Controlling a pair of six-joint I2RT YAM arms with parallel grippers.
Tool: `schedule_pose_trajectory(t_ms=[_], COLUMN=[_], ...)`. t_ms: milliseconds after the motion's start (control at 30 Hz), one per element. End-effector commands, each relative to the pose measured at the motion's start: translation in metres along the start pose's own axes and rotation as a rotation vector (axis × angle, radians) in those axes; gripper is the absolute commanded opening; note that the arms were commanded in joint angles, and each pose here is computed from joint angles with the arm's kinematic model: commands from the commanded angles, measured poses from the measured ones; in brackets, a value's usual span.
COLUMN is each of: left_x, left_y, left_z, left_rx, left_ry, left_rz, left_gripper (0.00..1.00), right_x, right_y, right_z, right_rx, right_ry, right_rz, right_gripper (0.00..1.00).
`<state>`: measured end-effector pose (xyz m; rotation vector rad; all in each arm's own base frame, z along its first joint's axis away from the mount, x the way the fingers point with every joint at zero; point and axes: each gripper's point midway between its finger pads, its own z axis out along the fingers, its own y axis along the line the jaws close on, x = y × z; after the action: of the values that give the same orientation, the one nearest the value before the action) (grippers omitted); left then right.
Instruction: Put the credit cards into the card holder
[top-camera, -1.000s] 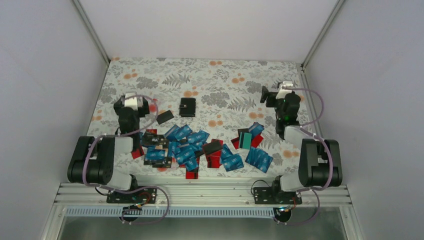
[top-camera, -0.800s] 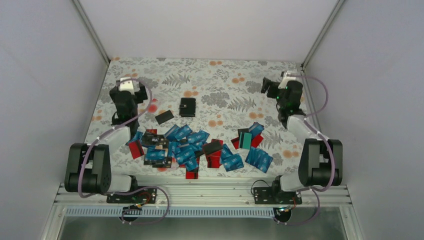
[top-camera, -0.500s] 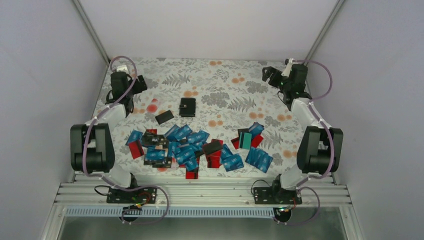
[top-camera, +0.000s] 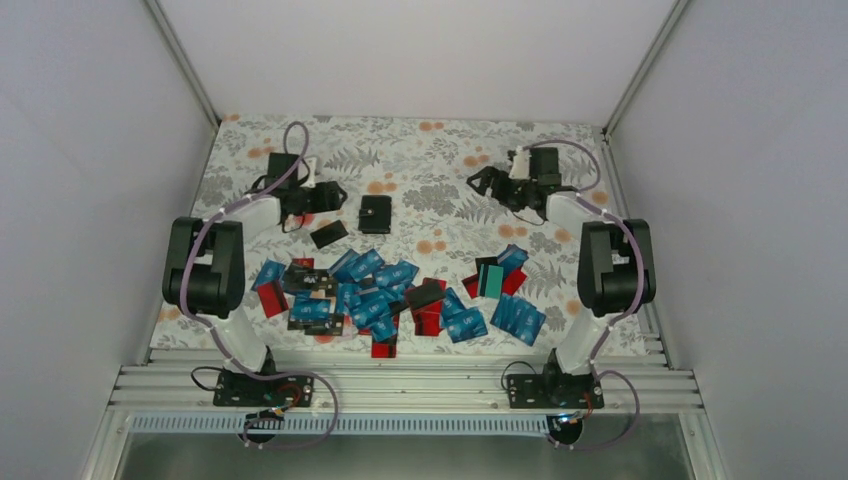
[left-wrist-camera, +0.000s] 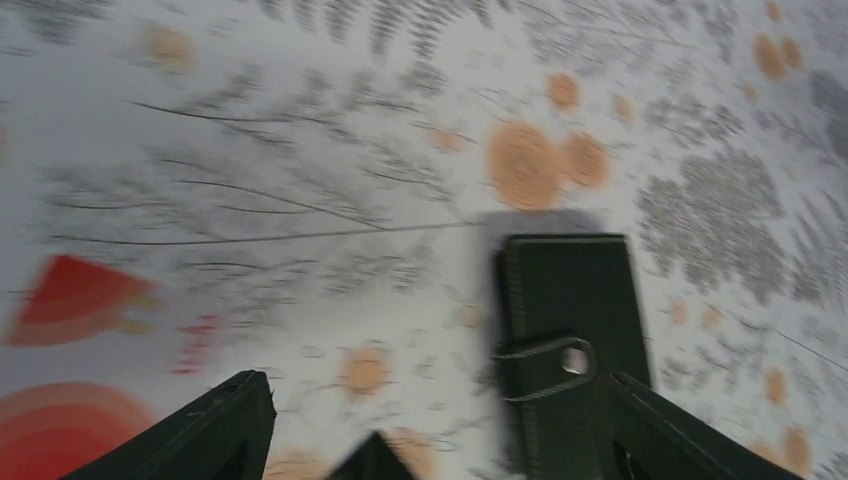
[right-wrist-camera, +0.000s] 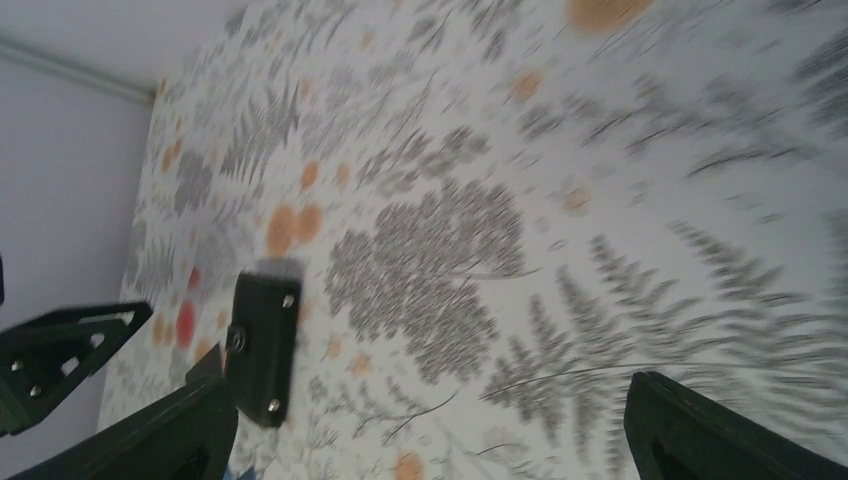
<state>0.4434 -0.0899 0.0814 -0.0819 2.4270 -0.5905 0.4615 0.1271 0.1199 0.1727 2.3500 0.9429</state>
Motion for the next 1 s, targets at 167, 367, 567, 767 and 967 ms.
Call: schedule_pose_trajectory(t_ms=[167,367,567,767,967], left_x=[0.042,0.068,0.086,0.100,0.102], left_y=[-0.051,-0.055,-0.058,-0.045,-0.045], left_z=[0.027,0.036,0.048,0.057,0.059], left_rx=[0.126,0.126,0.095,0.007,-0.001], left_ry=[0.168,0.218,0.263,0.294,0.281], left_rz=[0.021,0.009,-0.018,-0.045,-0.062], left_gripper=[0.63,0.55,0.45,0.38,0.17], right_x=[0.045,0.055,0.060,0.062,0.064], right_y=[0.051,0.056,0.055,0.054,0.056], right_z=[0.031,0.034,0.035,0.033,0.031], right_rx=[-0.110,-0.124,-0.125,-0.112,-0.123], right_ry=[0.144,0.171,0.181,0.184,0.186], right_rz=[-0.045,-0.056,-0.061,-0.070,-0.070], right_gripper=[0.96,0.95,0.93,0.92,0.90])
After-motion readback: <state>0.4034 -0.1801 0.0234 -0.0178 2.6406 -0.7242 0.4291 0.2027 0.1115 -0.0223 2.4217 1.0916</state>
